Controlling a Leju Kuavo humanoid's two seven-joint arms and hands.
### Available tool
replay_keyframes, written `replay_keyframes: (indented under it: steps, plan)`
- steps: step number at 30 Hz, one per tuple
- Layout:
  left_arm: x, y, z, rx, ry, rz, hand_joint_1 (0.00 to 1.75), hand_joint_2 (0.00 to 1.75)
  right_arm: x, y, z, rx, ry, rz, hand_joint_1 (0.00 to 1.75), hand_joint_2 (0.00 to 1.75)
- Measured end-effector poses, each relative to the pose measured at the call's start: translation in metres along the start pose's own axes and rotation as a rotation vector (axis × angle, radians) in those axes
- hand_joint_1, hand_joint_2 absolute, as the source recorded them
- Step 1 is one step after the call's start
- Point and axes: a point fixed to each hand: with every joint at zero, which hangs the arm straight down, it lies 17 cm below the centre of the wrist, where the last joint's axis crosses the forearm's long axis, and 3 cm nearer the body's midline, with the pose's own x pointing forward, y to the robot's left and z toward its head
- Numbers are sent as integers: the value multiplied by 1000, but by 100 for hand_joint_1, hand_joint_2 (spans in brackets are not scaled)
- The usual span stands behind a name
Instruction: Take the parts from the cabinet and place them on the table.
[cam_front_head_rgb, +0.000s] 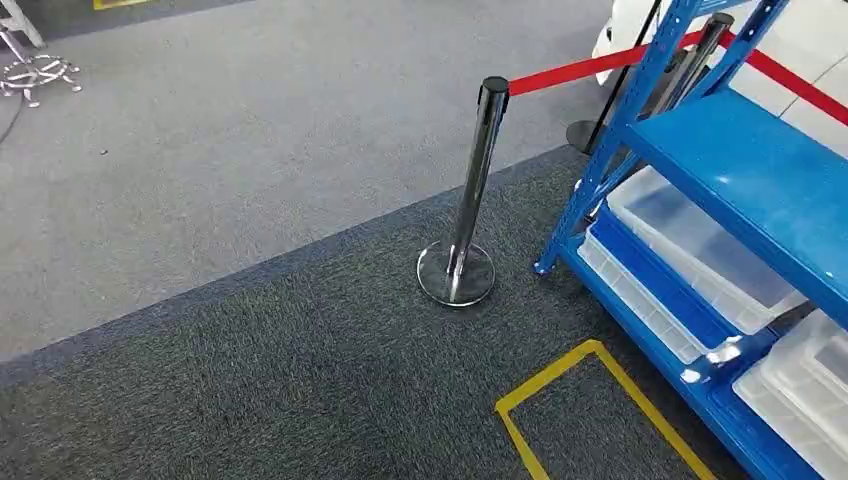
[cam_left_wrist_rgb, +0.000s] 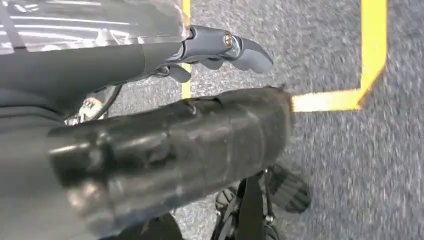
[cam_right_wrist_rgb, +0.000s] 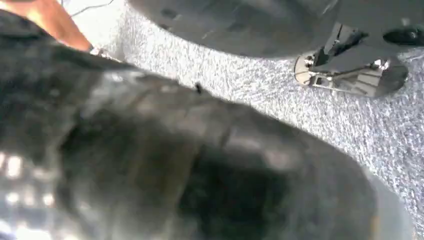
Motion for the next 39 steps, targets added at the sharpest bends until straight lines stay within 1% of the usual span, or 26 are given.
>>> replay_keyframes:
  steps: [13, 19, 26, 39]
  plan:
    - [4, -3, 0, -8, -12, -3, 0, 0, -1, 0, 0, -2, 5, -2, 0, 0]
    - [-2, 0, 0, -5, -3, -4, 0, 0, 0, 1, 0, 5, 6, -7, 0, 0]
    - [3, -1, 0, -6, -10, -2, 0, 0, -2, 3, 1, 11, 9, -13, 0, 0]
    - [-1, -2, 1, -9, -3, -2, 0, 0, 0, 0, 0, 4, 12, -23, 0, 0]
